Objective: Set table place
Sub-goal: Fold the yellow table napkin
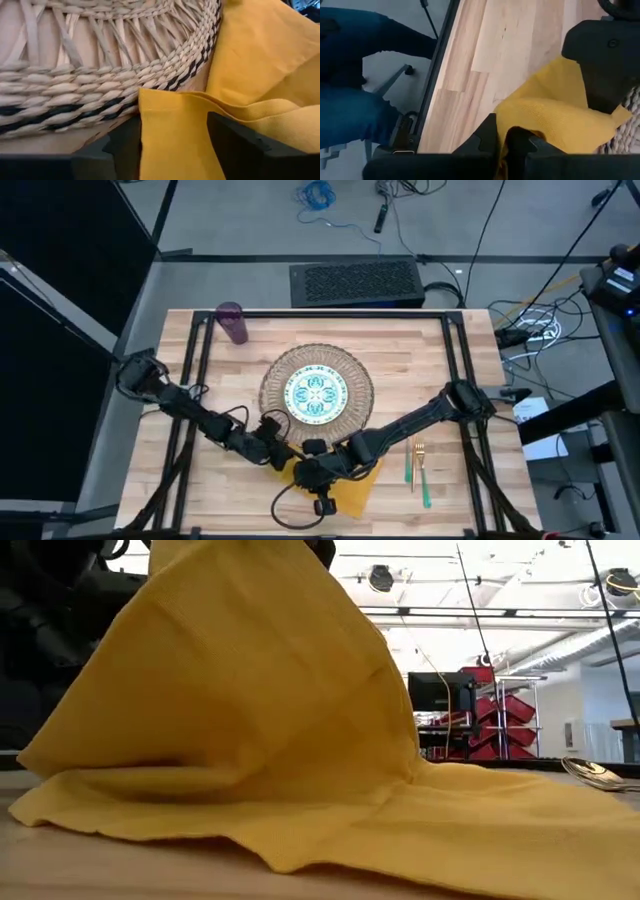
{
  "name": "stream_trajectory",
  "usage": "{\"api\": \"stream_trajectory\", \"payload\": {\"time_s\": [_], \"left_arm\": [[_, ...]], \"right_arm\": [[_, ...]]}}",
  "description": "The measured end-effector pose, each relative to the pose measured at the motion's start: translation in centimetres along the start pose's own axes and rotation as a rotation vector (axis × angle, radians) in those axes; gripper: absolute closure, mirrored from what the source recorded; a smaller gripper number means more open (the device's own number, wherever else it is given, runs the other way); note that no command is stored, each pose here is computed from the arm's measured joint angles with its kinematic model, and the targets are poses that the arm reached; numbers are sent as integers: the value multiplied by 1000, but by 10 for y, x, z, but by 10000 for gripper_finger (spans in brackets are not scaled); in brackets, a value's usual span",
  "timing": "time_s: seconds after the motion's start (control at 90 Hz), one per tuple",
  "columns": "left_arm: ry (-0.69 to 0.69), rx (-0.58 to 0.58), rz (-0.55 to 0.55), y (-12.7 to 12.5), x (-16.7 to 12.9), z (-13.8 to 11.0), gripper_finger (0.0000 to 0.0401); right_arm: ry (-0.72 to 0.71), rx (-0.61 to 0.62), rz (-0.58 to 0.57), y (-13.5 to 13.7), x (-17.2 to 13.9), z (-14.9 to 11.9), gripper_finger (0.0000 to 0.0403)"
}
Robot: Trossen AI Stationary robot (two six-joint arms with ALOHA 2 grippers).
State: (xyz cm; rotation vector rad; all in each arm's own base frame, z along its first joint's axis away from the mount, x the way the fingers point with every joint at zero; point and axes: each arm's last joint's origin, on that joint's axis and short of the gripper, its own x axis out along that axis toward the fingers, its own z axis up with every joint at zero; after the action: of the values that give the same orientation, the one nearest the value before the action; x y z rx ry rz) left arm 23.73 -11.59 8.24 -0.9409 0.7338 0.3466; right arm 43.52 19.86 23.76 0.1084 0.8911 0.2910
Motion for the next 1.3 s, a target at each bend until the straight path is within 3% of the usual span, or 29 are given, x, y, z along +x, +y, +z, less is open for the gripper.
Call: {"api": "stream_trajectory", "payload": {"time_s": [0.522, 0.7, 0.922, 1.144, 1.3], "left_arm": [[19, 77, -9, -1, -1, -6, 392], [21, 84, -11, -2, -1, -7, 401], [-6, 70, -61, -11, -16, -1, 401], [-170, 122, -92, -25, -47, 14, 401], [-251, 144, -108, -31, -72, 24, 401]], "right_arm": [[-7, 5, -28, -1, 0, 0, 403], [-18, 25, -70, -2, -4, 1, 403], [-55, 58, -156, -2, -38, 8, 403], [60, 145, -224, -6, -46, -3, 403], [67, 149, -225, -5, -43, -5, 403]]}}
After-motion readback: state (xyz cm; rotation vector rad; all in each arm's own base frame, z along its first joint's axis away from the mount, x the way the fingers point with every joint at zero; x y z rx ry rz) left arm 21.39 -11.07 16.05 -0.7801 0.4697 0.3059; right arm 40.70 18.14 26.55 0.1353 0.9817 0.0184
